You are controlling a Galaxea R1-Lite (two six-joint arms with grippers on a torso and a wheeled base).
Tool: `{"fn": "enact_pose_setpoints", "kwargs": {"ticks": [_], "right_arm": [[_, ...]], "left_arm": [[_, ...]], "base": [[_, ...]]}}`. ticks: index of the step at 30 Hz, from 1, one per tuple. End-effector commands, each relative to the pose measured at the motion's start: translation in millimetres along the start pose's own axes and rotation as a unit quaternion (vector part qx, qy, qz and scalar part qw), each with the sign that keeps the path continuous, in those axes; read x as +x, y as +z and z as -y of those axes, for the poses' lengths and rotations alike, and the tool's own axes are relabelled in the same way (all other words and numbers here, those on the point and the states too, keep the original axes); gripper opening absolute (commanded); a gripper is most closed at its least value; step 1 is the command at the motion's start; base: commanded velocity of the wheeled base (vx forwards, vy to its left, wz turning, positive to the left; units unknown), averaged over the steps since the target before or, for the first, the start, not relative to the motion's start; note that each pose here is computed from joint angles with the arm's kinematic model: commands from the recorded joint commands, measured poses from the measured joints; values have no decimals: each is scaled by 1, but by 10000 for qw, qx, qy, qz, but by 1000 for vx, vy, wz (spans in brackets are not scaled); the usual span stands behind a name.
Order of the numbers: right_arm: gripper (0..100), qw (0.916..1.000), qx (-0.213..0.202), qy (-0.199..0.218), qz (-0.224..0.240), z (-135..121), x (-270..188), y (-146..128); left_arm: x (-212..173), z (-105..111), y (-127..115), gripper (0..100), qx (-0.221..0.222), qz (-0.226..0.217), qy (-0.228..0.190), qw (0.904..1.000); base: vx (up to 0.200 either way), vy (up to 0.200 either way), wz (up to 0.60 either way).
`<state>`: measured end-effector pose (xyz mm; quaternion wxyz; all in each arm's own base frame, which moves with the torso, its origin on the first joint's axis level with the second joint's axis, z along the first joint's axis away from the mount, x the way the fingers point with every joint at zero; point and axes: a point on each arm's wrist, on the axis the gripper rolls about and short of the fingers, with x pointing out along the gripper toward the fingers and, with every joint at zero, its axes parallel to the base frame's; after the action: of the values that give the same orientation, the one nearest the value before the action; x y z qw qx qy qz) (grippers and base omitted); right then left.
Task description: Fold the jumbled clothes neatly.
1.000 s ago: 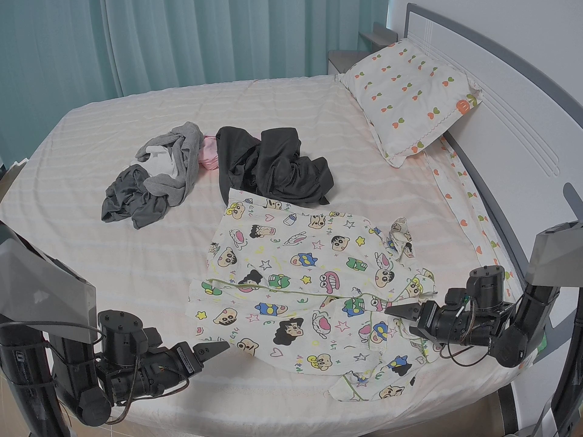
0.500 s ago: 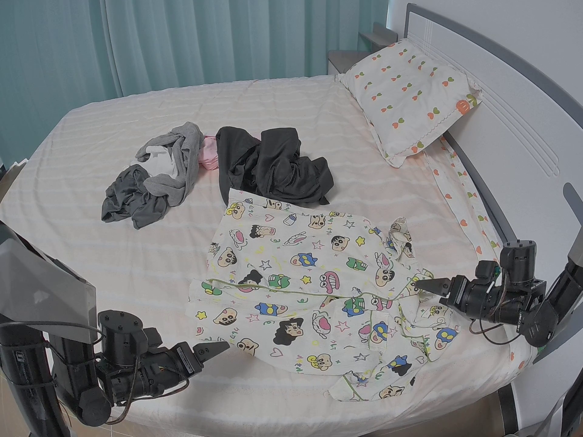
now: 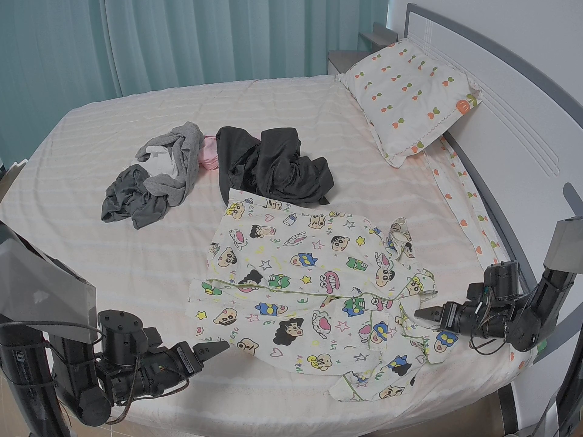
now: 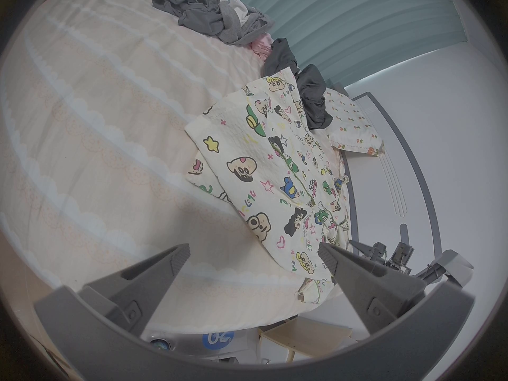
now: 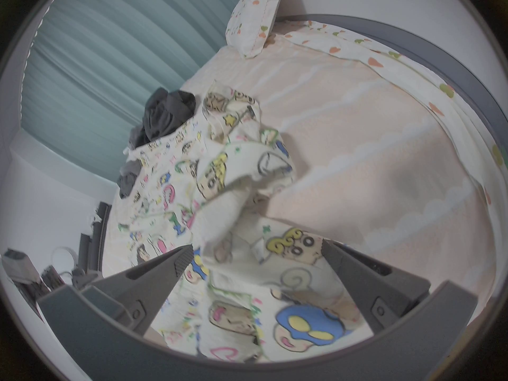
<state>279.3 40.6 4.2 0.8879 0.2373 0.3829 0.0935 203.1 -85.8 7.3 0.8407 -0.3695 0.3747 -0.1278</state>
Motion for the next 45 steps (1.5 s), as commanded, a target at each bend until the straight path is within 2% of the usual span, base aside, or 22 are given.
{"fn": "enact_pose_setpoints", "kwargs": {"ticks": [1,5,8,12,15,16,21,25,31,40,41,45], "right_arm": [[100,9992,-141,-215,-316,11,-5,-17],[100,9992,-217,-206,-277,10,-16,-19],[100,9997,-232,-81,54,5,-25,-11],[100,9984,-124,-146,526,13,-29,11],[100,9978,-46,-199,638,20,-27,19],[100,9979,59,-274,578,31,-20,21],[100,9990,171,-176,365,49,7,24],[100,9993,243,279,-6,52,15,27],[100,9964,238,645,-497,61,19,33],[100,9922,321,946,-750,67,20,25],[0,9916,321,979,-780,66,20,24],[0,9912,329,999,-809,67,21,23]], "left_arm": [[-2,-1,-1,100,-12,-17,22,10000],[-2,-1,-1,100,-14,-21,28,10000],[-2,-1,-1,100,-12,-17,22,10000],[-2,-1,-1,100,-12,-17,22,10000],[-2,-1,-1,100,-12,-17,22,10000],[-2,-1,-1,100,-12,-17,22,10000],[-2,-1,-1,100,-12,-17,22,10000],[-2,-1,-1,100,-14,-21,28,10000],[-2,-1,-1,100,-14,-21,28,10000],[-2,-1,-2,100,-10,-27,25,10000],[-2,-1,-2,100,-10,-27,25,10000],[-2,-1,-2,100,-10,-27,25,10000]], "base": [[0,0,0],[0,0,0],[0,0,0],[0,0,0],[0,0,0],[0,0,0],[0,0,0],[0,0,0],[0,0,0],[0,0,0],[0,0,0],[0,0,0]]}}
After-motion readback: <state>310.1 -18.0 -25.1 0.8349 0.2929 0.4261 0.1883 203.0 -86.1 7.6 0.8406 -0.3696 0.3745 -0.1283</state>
